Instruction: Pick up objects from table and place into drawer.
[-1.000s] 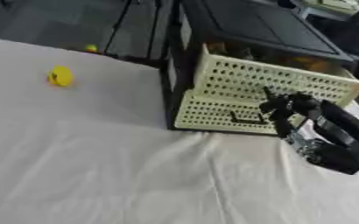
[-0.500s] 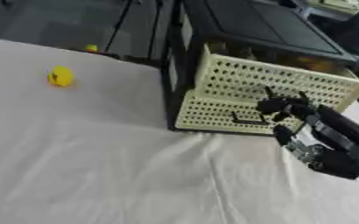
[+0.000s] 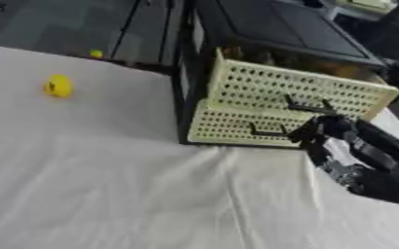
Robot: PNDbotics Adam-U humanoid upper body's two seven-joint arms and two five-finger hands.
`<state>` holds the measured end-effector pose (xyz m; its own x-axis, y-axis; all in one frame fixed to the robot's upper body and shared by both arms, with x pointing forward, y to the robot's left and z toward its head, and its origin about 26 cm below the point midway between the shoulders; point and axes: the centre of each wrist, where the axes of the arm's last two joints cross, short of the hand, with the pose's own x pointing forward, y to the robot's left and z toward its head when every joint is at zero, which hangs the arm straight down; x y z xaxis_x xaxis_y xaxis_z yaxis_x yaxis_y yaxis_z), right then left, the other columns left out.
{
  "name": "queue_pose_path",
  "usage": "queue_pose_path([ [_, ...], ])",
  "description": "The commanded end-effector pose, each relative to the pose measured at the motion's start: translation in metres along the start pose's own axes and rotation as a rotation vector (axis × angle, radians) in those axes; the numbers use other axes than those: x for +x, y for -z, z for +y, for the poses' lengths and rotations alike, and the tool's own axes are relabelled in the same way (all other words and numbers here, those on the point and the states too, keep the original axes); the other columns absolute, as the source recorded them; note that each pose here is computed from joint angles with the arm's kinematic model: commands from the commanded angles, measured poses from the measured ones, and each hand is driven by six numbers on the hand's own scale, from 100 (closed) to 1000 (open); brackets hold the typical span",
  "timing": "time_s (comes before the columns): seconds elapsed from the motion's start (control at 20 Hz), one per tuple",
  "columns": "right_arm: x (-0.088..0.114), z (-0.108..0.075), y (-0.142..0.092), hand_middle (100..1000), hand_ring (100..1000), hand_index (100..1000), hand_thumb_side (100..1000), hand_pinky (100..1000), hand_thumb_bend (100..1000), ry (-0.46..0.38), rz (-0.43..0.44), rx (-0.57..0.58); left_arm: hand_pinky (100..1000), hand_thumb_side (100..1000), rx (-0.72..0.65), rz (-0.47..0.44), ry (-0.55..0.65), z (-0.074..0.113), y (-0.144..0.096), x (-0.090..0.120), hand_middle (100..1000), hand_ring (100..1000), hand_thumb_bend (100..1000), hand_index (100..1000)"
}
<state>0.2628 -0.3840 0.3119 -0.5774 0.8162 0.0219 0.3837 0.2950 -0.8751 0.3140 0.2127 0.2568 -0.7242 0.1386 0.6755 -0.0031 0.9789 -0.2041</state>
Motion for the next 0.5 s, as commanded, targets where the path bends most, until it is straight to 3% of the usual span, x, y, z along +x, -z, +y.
queue_pose_path([
  [0.05,0.0043,-0.018,0.0046,657,637,807,1000,534,100,-0.045,-0.014,-0.038,637,803,-0.013,-0.019,0.006,0.0004,0.001,0.0048,787,551,124,829],
  [0.5,0.0027,-0.0176,0.0017,693,696,818,1000,600,100,-0.03,0.035,-0.083,638,806,-0.022,-0.028,0.0,-0.0026,0.0023,0.006,788,552,120,831],
])
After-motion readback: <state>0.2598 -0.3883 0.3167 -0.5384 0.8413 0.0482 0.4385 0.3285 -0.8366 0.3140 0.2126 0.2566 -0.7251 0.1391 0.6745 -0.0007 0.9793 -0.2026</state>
